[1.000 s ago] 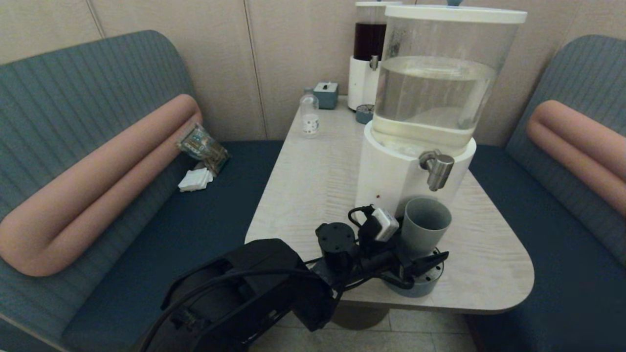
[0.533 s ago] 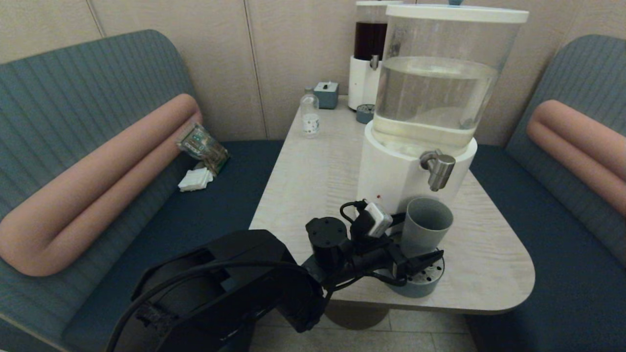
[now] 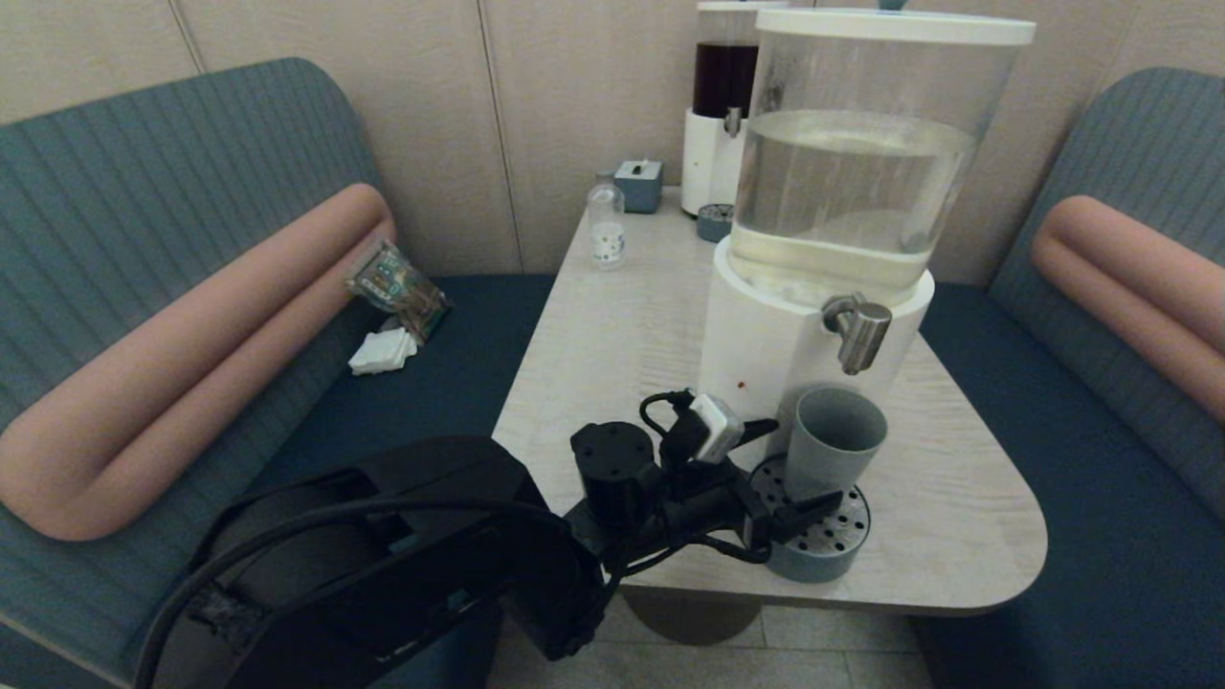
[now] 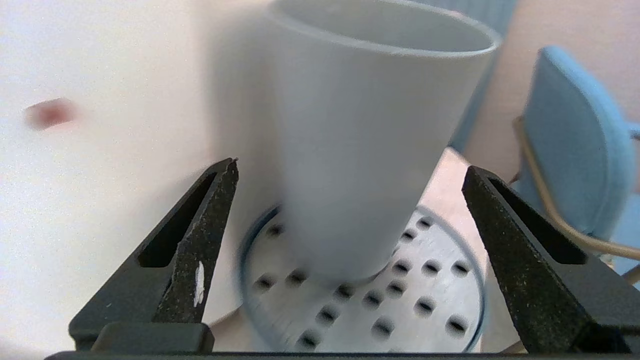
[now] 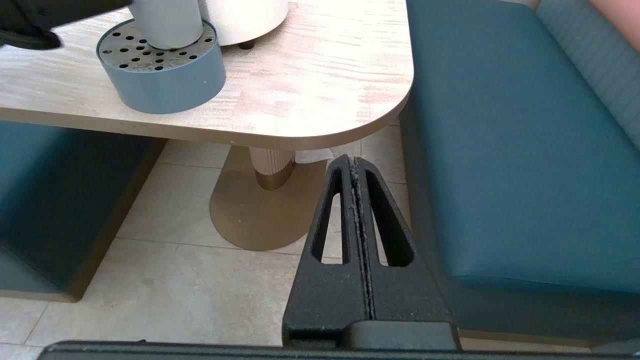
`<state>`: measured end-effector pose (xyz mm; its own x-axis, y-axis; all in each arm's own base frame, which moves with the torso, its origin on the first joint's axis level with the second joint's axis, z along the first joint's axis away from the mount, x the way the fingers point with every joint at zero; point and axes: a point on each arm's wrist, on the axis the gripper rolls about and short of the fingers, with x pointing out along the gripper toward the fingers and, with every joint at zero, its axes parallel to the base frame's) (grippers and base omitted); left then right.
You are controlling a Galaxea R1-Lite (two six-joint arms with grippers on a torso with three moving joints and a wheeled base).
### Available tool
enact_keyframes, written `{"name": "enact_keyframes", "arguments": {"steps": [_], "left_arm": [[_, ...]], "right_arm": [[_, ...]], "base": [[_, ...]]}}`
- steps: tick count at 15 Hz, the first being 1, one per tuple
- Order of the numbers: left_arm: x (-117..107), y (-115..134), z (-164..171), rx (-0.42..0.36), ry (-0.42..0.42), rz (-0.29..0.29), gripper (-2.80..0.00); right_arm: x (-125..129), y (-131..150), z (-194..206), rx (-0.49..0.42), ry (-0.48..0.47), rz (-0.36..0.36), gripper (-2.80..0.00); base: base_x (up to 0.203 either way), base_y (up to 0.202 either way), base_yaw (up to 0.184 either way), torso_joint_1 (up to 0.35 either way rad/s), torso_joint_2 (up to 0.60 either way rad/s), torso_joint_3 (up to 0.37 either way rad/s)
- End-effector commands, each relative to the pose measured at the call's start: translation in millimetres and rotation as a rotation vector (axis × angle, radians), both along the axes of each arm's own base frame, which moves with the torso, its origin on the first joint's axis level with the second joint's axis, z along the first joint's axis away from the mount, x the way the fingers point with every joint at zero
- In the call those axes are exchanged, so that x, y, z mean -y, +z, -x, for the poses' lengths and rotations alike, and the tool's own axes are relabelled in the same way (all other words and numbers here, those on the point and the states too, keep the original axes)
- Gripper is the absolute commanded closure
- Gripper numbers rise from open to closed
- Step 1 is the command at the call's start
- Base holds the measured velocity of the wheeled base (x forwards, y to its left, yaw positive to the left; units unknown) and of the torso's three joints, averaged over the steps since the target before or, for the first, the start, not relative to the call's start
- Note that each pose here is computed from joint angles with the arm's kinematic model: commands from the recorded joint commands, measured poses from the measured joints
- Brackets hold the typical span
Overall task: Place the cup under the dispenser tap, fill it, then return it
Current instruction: Place it under the water dispenser, then turn on the faucet
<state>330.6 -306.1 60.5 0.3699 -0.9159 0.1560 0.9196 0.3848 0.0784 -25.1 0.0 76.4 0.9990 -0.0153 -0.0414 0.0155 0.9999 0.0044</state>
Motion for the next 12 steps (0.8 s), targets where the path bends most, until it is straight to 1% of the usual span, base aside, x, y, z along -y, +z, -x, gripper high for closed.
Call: {"name": "enact_keyframes", "arguments": {"steps": [1, 6, 7, 9, 12], "left_arm": [[-11.9, 10.8, 7.3, 0.003, 0.004, -0.002, -2.8], [-43.8, 31.3, 28.5, -0.008, 0.028, -0.008, -2.8], [-49.9, 37.1, 33.4, -0.008, 0.033, -0.008, 0.0], [-58.8, 54.1, 41.5, 0.01, 0.044, 0.011, 0.0], [-77.8, 89.2, 58.9, 0.046, 0.128, 0.07, 0.0]], "right_arm": [[0.0, -0.1, 0.0, 0.0, 0.0, 0.0, 0.0], [0.0, 0.0, 0.0, -0.001, 0.0, 0.0, 0.0], [0.0, 0.1, 0.0, 0.001, 0.0, 0.0, 0.0], [0.0, -0.1, 0.0, 0.0, 0.0, 0.0, 0.0], [0.0, 0.0, 0.0, 0.0, 0.0, 0.0, 0.0]], "base": [[0.0, 0.0, 0.0, 0.0, 0.0, 0.0], [0.0, 0.0, 0.0, 0.0, 0.0, 0.0], [0.0, 0.0, 0.0, 0.0, 0.0, 0.0], [0.0, 0.0, 0.0, 0.0, 0.0, 0.0], [0.0, 0.0, 0.0, 0.0, 0.0, 0.0]]}}
